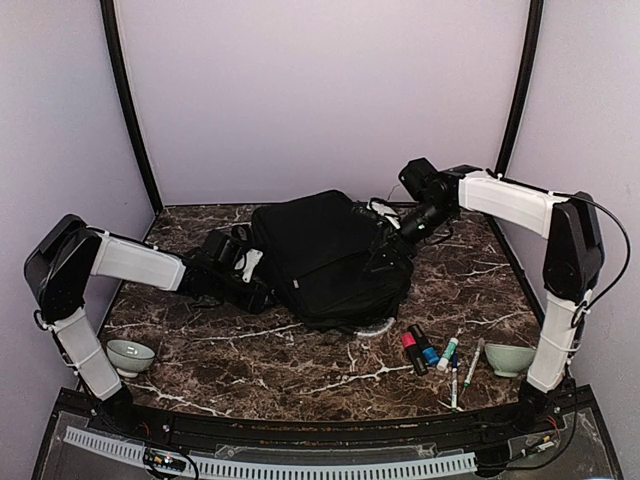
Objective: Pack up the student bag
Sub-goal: Place the largest pocket of the student bag, then hold the lower front pocket of the student bag, then grab the largest pocket of the student bag.
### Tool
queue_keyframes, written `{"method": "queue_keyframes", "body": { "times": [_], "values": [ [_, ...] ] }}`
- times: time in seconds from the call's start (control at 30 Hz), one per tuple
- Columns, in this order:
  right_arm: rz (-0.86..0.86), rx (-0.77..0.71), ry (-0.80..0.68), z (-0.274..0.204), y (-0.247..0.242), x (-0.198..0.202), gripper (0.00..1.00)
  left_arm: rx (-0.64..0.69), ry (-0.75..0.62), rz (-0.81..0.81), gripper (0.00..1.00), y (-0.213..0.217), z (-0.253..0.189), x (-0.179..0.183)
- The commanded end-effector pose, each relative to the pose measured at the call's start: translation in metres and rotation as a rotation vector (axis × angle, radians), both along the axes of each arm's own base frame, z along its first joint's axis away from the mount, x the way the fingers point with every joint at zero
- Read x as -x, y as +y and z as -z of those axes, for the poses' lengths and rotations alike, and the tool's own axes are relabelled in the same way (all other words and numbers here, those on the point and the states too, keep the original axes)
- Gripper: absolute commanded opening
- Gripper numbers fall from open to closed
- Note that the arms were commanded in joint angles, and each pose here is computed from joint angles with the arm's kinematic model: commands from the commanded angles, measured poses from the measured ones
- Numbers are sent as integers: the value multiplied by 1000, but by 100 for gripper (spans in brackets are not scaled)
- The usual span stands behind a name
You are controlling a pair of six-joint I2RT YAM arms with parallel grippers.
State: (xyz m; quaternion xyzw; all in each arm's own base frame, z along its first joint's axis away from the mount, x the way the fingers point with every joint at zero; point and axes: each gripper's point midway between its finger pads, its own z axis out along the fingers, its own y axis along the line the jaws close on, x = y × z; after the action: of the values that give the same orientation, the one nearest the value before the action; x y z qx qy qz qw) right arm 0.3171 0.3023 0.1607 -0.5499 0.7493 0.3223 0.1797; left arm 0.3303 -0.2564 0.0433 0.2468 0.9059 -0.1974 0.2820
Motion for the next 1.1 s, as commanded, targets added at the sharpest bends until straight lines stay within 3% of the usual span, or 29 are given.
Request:
{"method": "queue_keyframes", "body": {
  "times": [0.0,0.1,0.23,0.37,0.53,0.93,1.07],
  "values": [
    [57,-164,-80,-49,19,-18,100,42,-56,57,59,-8,-7,-15],
    [62,-244,-78,-67,41,-24,100,61,-77,62,54,-7,-2,-21],
    [80,-220,-49,-61,73,-37,99,87,-120,105,52,-12,-1,-21],
    [132,-234,27,-33,102,-58,86,117,-161,151,51,-18,-3,-20],
    [117,-223,137,0,135,-59,78,160,-168,195,43,-28,-3,-20],
    [348,-32,209,97,135,-89,74,137,-160,142,1,-17,-9,-16],
    [376,0,247,116,128,-87,74,129,-119,123,0,-7,-8,0]
  ]
}}
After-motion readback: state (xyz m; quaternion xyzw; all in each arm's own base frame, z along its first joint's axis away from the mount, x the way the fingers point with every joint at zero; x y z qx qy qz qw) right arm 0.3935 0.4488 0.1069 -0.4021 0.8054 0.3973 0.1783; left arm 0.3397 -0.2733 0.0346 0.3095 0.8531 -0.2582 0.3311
